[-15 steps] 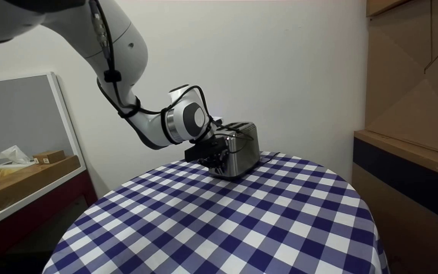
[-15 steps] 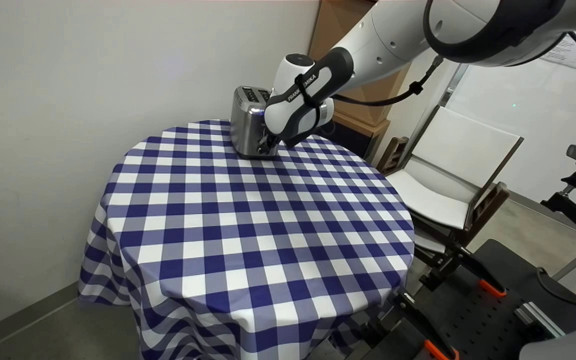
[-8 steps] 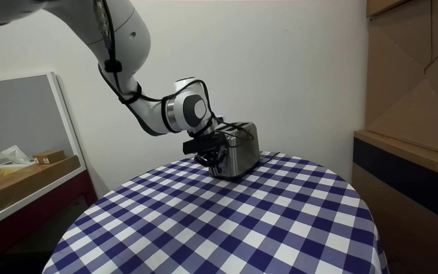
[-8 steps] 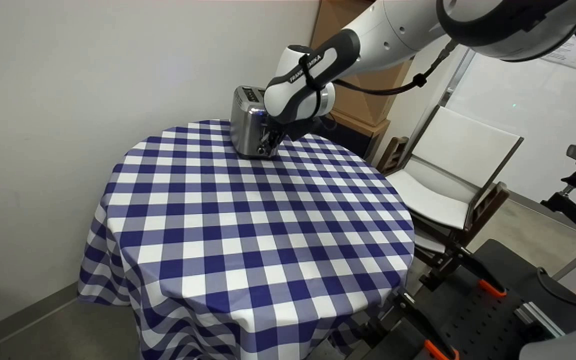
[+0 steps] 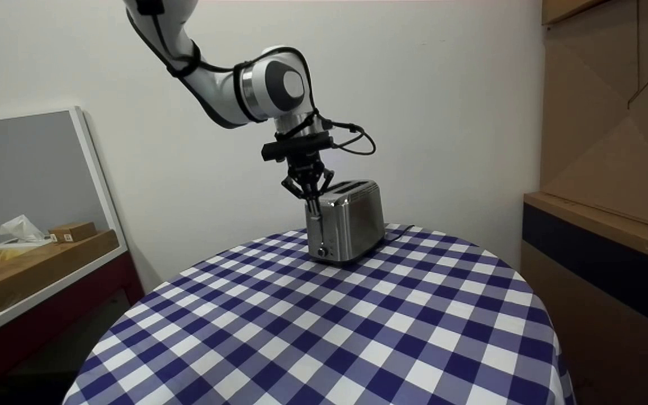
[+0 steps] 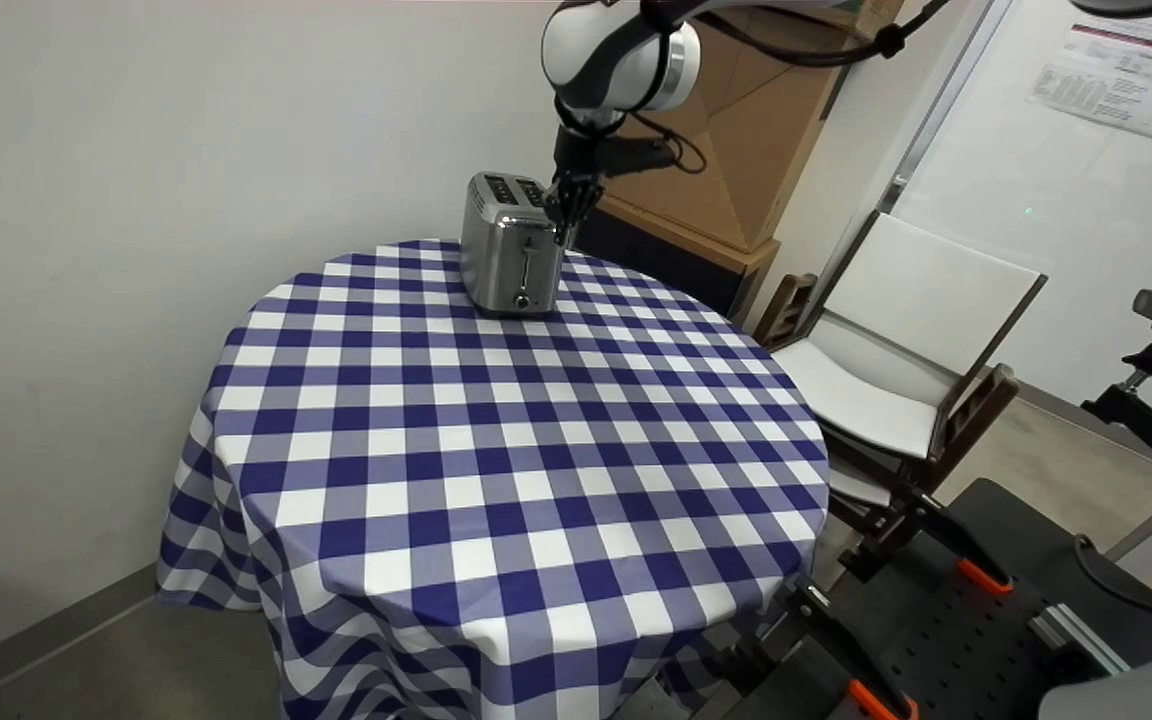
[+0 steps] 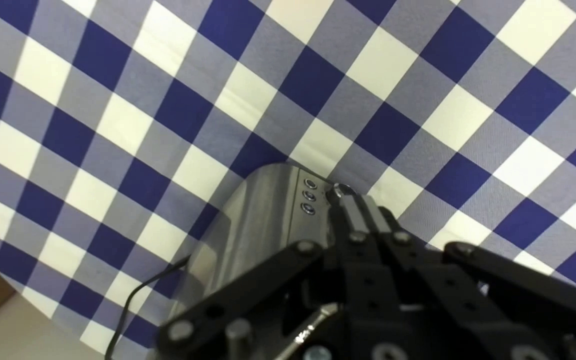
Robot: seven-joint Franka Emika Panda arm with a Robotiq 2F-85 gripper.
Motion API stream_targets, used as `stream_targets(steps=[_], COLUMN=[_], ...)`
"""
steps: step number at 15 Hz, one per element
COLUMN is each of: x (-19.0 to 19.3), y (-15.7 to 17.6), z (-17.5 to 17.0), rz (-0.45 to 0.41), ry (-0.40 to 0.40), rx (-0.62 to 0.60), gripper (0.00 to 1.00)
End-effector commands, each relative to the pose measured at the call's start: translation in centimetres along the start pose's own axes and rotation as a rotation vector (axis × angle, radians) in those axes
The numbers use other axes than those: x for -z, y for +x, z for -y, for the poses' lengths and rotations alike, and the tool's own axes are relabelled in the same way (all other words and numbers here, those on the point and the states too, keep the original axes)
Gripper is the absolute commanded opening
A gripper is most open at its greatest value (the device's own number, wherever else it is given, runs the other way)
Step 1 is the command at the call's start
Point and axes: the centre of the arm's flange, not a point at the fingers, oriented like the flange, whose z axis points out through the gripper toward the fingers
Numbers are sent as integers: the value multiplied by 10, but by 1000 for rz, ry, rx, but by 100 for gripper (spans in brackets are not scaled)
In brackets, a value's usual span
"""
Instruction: Turn on and off the toaster
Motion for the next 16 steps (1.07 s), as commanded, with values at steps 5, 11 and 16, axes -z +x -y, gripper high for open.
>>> stream_targets(steps=[5,11,16], x=[90,151,172], y=[-44,-92,-126], z=[7,-1,6], rz=[-2,-61,-53], ry=[25,-18,-27], rx=[-156,-155,-152], gripper=[0,0,0])
